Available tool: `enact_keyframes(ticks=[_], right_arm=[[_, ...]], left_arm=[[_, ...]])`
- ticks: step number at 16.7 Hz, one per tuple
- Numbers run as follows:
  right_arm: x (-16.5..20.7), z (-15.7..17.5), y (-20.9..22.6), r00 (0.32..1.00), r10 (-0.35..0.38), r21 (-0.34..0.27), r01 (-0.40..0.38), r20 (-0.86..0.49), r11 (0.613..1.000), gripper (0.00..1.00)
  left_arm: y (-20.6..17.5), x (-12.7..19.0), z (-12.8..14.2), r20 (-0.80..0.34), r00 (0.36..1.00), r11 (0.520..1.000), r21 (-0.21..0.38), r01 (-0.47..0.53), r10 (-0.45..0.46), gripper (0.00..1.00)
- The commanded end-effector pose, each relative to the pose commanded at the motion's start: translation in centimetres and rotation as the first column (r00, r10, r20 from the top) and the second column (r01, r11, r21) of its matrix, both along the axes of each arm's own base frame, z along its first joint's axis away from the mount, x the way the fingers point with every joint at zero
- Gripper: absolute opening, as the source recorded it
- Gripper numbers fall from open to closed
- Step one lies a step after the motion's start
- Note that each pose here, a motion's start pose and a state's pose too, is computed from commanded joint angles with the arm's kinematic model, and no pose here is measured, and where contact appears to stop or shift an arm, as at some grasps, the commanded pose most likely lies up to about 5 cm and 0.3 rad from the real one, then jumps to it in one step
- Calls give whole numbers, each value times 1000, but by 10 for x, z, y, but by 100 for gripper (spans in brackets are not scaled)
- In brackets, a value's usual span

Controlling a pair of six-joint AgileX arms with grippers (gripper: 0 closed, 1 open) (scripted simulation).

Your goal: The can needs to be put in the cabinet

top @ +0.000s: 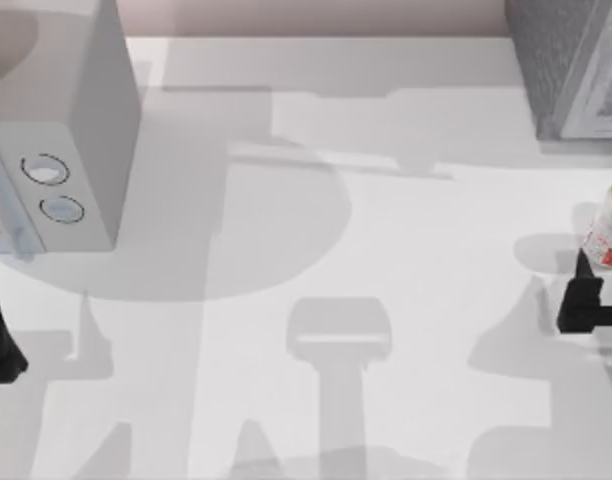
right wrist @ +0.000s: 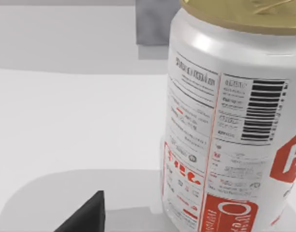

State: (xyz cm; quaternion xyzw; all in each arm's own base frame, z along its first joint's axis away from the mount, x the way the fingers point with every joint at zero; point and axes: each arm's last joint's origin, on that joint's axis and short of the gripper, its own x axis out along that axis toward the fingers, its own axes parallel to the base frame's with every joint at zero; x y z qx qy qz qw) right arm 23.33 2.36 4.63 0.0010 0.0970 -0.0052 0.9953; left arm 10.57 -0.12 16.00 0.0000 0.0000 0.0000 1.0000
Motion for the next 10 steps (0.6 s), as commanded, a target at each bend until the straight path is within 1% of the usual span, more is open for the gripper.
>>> enact_keyframes(ticks=[1,5,10], right_arm=[[-3,-9,-1,999,-2,-6,1,-51,1000,100],[8,-4,0,1000,0,0,0,-4,1000,100],[28,-8,0,1000,0,0,0,0,1000,100]], left_arm=[[0,0,0,0,1000,1000,0,0,0,100],[0,0,0,0,1000,1000,0,0,0,100],[0,0,0,0,1000,1000,0,0,0,100]])
